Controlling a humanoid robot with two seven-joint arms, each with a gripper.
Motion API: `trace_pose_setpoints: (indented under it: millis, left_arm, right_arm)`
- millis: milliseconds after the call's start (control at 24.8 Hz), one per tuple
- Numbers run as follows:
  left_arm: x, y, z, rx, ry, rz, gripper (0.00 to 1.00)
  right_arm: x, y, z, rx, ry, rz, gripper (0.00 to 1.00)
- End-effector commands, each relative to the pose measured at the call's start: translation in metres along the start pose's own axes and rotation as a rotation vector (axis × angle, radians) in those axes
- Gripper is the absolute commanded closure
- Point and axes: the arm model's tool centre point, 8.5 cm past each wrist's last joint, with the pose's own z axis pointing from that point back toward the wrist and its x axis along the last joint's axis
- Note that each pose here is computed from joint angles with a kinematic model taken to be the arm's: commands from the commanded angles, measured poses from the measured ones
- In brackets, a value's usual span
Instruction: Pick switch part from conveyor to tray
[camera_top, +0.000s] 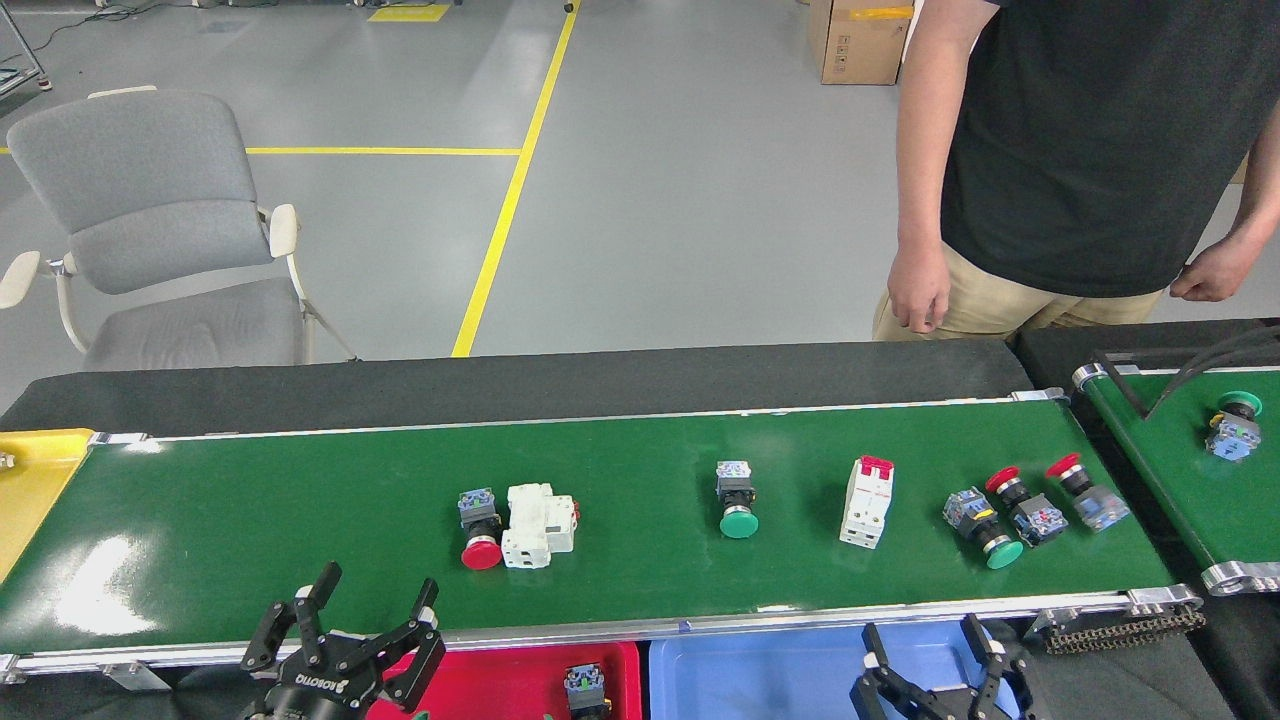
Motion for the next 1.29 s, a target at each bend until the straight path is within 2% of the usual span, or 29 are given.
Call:
trace_pose_setpoints:
  millis: [0,81,202,283,323,404,444,484,606,727,807,848,888,969,1009,1090,1171,1252]
  left_arm:
    - [0.0,0.004,-0.011,0.005,-0.001,-0.003,0.0]
    - [-0.004,-0.001,-0.016,-0.008,0.001,-0.002,0.0]
    - [-0.006,-0.006,-0.02,-0.024,0.001,0.002,0.0]
    - [-0.007,-0.01,-0.023,-0.035,0.002,0.007,0.0]
    - [-0.007,-0.01,-0.024,-0.036,0.002,0.008,0.0]
    - [-0.009,-0.011,-0.03,-0.039,0.003,0.01,0.0]
    - [-0.01,-0.012,-0.034,-0.043,0.004,0.013,0.0]
    - [-0.011,-0.012,-0.038,-0.047,0.006,0.016,0.0]
    - [-0.02,-0.015,-0.049,-0.059,0.03,0.028,0.0]
    - [-0.033,-0.019,-0.055,-0.079,0.059,0.016,0.0]
    - [-0.043,-0.024,-0.054,-0.094,0.094,0.007,0.01]
    - [-0.046,-0.025,-0.054,-0.095,0.109,0.004,0.04]
    - [-0.047,-0.026,-0.053,-0.096,0.112,0.01,0.23]
    - [-0.046,-0.03,-0.047,-0.101,0.102,0.011,0.73]
    - [-0.047,-0.032,-0.044,-0.104,0.098,0.025,0.84]
    - [-0.045,-0.033,-0.041,-0.096,0.083,0.069,0.92]
    - [-0.048,-0.033,-0.035,-0.087,0.076,0.085,0.95]
    - [-0.047,-0.032,-0.022,-0.076,0.073,0.081,0.97]
  right_arm:
    - [0.009,-0.003,-0.022,0.002,0.042,0.008,0.02]
    - [0.02,-0.004,-0.047,0.004,0.053,0.026,0.02]
    - [0.033,0.003,-0.067,0.032,0.051,0.044,0.02]
    - [0.047,0.004,-0.077,0.045,0.048,0.022,0.03]
    - [0.051,0.006,-0.08,0.052,0.045,0.018,0.1]
    - [0.053,0.008,-0.084,0.058,0.033,0.025,0.49]
    - [0.055,0.008,-0.084,0.057,0.021,0.034,0.61]
    - [0.057,0.008,-0.084,0.056,0.01,0.039,0.68]
    - [0.052,0.007,-0.083,0.049,-0.01,0.056,0.85]
    - [0.053,0.005,-0.079,0.03,-0.079,0.062,0.97]
    - [0.057,-0.007,-0.073,-0.024,-0.111,0.05,0.98]
    - [0.056,-0.011,-0.068,-0.047,-0.121,0.046,0.98]
    - [0.053,-0.018,-0.058,-0.086,-0.154,0.041,0.98]
    - [0.041,-0.023,-0.033,-0.129,-0.231,0.033,0.98]
    - [0.035,-0.028,-0.012,-0.152,-0.29,0.026,0.98]
    - [0.014,-0.024,0.033,-0.122,-0.371,-0.005,0.97]
    - [-0.005,-0.011,0.059,-0.069,-0.407,-0.015,0.95]
    - [-0.022,-0.003,0.075,-0.031,-0.409,-0.015,0.88]
